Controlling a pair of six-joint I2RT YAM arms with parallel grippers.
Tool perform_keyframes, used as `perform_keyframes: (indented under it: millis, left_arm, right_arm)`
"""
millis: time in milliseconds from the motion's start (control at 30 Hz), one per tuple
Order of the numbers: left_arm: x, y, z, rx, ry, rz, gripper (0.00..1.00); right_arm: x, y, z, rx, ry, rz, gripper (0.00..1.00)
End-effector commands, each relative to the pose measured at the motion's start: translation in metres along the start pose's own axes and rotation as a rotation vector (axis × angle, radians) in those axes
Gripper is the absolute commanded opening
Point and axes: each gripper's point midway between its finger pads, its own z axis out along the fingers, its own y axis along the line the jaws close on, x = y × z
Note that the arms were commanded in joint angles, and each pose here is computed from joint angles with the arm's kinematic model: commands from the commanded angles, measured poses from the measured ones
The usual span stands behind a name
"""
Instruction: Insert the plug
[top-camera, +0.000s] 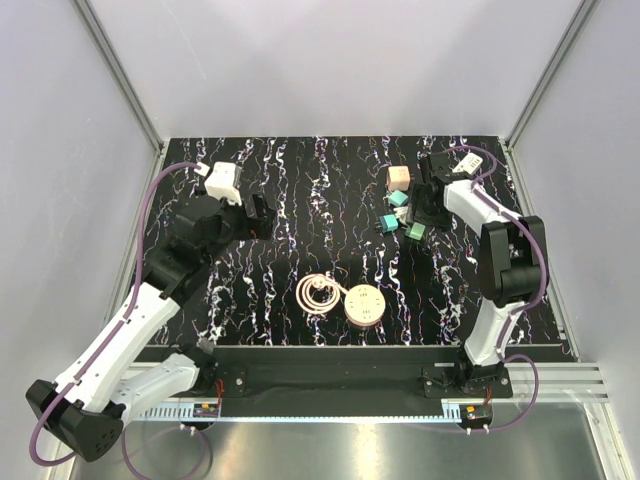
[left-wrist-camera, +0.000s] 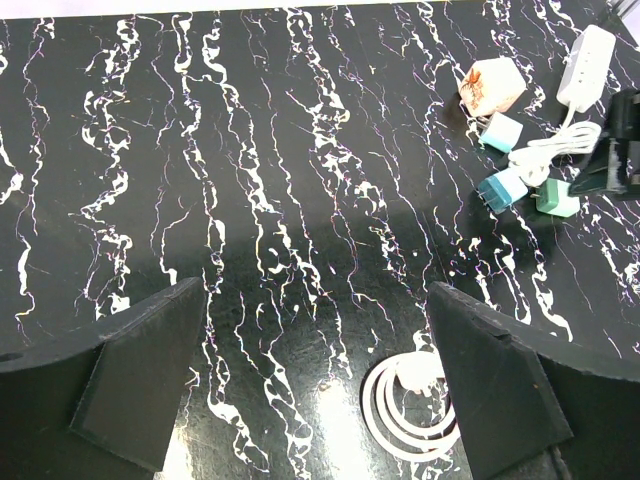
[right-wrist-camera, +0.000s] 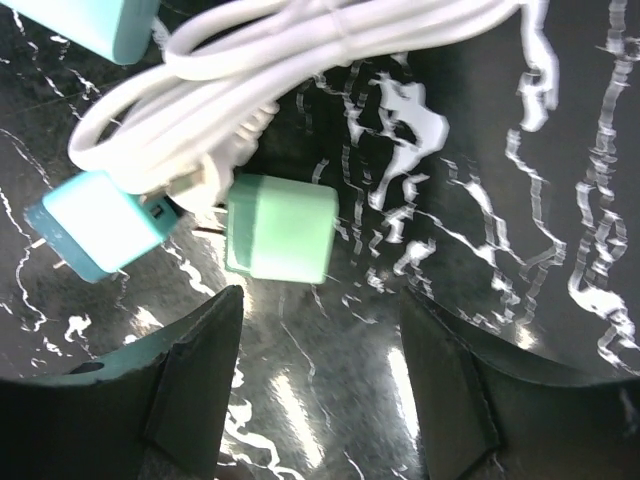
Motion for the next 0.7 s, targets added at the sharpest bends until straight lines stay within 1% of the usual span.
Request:
perform_keyframes:
  millis: [0, 133, 333, 433, 600, 667]
  left_arm:
    - [-0.009, -0.003, 0.002, 0.010, -0.032, -0.012, 0.99]
    - [-0.008, -0.003, 0.004, 0.012, -0.026, -0.012, 0.99]
    - [-0.007, -0.002, 0.004, 0.005, -0.024, -0.012, 0.99]
    - [-0.007, -0.003, 0.005, 0.010, -0.023, -0.013, 0.99]
    - [-0.006, -0.003, 0.006, 0.009, -0.019, -0.014, 0.99]
    - [-0.006, -0.003, 0.006, 0.008, -0.017, -0.015, 0.99]
  right_arm:
    - [-0.017, 0.018, 0.004, -0.074, -0.027, 0.009, 0.70]
    - [-0.020, 0.019, 0.012, -0.069, -0.029, 0.029, 0.70]
    - [-0.011, 0.016, 0.027, -0.045, 0.001, 0.027, 0.70]
    - [-0.010, 0.017, 0.031, -0.050, -0.002, 0.016, 0.67]
    - [-0.010, 0.022, 0.028, -0.084, -0.007, 0.002, 0.55]
    - [-0.009, 0.024, 0.025, -0.109, -0.010, 0.000, 0.52]
